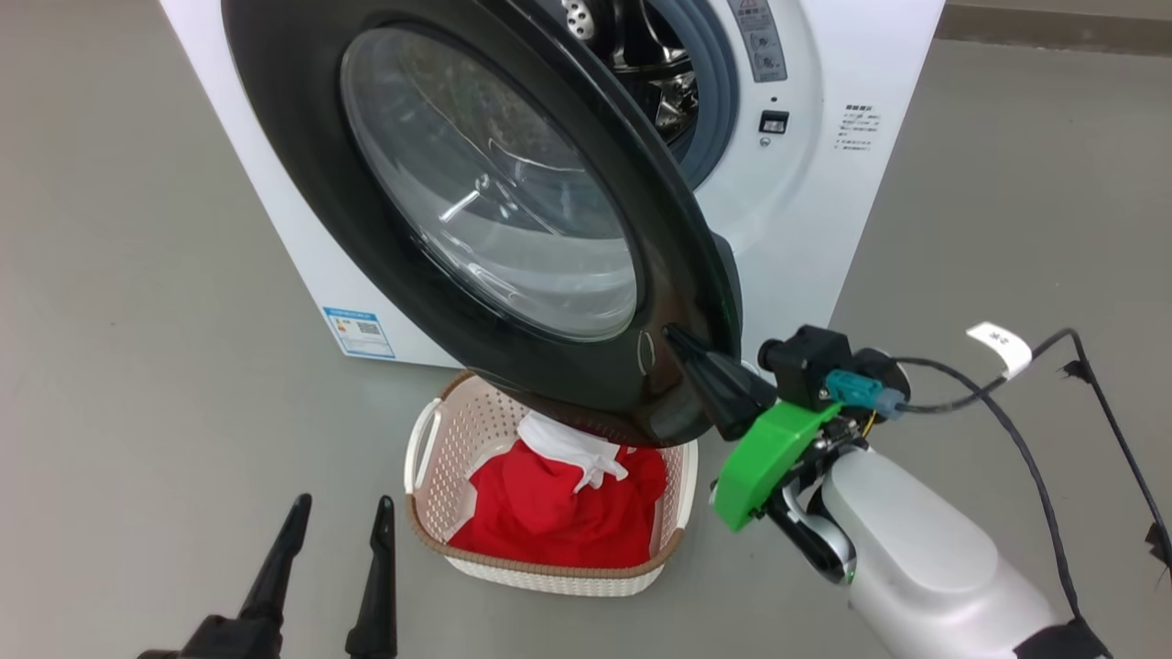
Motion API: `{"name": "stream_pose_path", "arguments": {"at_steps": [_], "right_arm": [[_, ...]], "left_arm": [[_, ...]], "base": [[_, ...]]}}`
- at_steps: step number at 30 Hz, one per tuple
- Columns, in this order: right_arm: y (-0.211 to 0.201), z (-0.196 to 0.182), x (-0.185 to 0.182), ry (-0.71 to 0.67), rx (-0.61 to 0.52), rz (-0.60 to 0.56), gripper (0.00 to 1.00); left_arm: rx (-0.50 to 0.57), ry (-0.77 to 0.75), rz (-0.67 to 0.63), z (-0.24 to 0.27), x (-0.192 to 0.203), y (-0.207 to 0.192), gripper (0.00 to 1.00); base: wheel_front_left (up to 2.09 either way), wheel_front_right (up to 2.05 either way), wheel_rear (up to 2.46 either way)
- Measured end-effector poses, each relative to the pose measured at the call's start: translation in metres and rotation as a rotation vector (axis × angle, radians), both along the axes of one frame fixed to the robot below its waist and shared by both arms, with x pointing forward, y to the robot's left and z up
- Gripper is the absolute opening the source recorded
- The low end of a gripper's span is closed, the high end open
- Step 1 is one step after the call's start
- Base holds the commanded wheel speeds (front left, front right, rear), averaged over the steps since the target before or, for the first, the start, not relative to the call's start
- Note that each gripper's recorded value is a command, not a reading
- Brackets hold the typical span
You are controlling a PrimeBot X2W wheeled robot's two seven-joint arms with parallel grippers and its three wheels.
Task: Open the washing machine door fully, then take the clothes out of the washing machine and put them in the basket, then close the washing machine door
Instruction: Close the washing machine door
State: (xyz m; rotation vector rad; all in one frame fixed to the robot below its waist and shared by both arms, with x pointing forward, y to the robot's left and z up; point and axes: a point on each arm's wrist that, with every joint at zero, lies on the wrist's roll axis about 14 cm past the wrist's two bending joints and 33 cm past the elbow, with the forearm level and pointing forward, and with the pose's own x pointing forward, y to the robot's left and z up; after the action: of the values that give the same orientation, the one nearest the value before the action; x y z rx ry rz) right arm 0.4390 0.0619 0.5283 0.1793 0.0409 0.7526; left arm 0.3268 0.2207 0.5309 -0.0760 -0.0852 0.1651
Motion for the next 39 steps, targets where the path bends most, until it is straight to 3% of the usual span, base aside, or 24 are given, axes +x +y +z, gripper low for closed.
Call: {"name": "stream_pose_path", "arguments": {"at_steps": [15,39], "right_arm": [[-0.001,0.001,0.038,0.024,0.004,-0.033,0.0],[-0.032,0.011,0.156,-0.015,-0.029,-0.199,0.0]], "left_arm": [[0.004,0.003,0.007,-0.004,0.013,0.002,1.0],[0.001,-0.006,0.009,-0.011,0.053,0.003,1.0]], "base": [[0.0,0.0,0.0],[0.0,0.0,0.0]]}}
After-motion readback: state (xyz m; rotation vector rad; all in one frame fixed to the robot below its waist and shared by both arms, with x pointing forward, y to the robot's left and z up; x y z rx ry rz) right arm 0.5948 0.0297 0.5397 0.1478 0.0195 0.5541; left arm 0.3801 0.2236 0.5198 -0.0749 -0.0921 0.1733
